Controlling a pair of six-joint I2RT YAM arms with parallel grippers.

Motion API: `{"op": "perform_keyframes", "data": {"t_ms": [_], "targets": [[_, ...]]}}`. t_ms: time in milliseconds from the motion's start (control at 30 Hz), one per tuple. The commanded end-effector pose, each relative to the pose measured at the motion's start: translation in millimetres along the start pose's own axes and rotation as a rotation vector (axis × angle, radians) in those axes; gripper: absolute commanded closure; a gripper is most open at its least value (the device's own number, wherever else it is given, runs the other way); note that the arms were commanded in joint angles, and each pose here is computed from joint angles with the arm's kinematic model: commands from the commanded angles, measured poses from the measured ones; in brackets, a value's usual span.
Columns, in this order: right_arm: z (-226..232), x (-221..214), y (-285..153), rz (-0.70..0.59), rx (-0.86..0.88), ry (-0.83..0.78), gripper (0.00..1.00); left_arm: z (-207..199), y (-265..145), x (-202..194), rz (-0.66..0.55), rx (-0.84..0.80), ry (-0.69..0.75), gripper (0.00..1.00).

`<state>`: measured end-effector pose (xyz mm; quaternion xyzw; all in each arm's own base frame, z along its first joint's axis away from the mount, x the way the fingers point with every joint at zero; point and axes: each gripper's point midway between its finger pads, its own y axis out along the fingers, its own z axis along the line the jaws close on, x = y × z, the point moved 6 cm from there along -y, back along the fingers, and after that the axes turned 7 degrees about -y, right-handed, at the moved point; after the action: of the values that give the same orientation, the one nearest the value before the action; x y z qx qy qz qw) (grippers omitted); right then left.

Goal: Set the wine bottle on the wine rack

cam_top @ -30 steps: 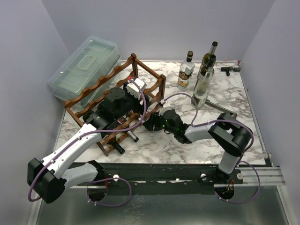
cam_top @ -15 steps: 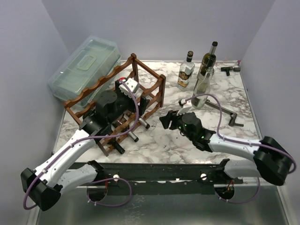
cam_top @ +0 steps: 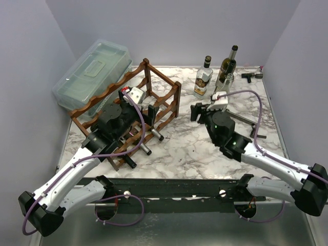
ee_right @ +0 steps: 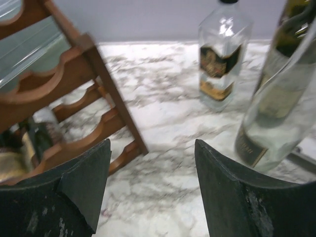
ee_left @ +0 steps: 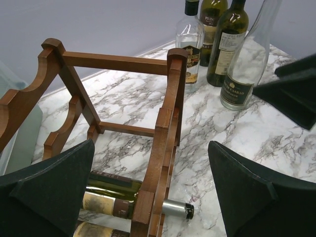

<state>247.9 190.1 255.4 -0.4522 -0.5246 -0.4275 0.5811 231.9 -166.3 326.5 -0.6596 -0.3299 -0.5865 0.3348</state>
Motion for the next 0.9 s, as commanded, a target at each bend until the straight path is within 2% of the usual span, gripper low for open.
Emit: {"op": "perform_keyframes", "data": {"t_ms": [0, 167, 267, 433, 600, 867], "targets": [[-35.0, 30.0, 21.0, 0.03, -0.226, -0.081, 0.27, 1.8, -1.5, 3.7, -0.03, 0.022, 0.002, 0.01], [-82.7, 54.0, 40.3, 0.097, -0.408, -0.031, 0.16, 1.1, -1.4, 3.1, -0.03, 0.022, 0.002, 0.01], [-100.1, 65.6, 45.0, 0.097, -0.443, -0.006, 0.14, 0.1, -1.2, 2.7, -0.029, 0.019, 0.002, 0.01], [-122.8, 78.1, 54.4, 0.11, -0.511, -0.014, 0.0, -0.8, -0.9, 1.5, -0.025, 0.016, 0.006, 0.01], [-141.1, 75.3, 76.9, 0.199, -0.478, 0.016, 0.0, -0.6, -0.2, 0.6, -0.022, 0.022, 0.012, 0.01], [-143.8, 51.9, 110.5, 0.303, -0.448, 0.022, 0.0, 1.3, 1.2, -3.4, -0.011, 0.039, 0.031, 0.01]]}}
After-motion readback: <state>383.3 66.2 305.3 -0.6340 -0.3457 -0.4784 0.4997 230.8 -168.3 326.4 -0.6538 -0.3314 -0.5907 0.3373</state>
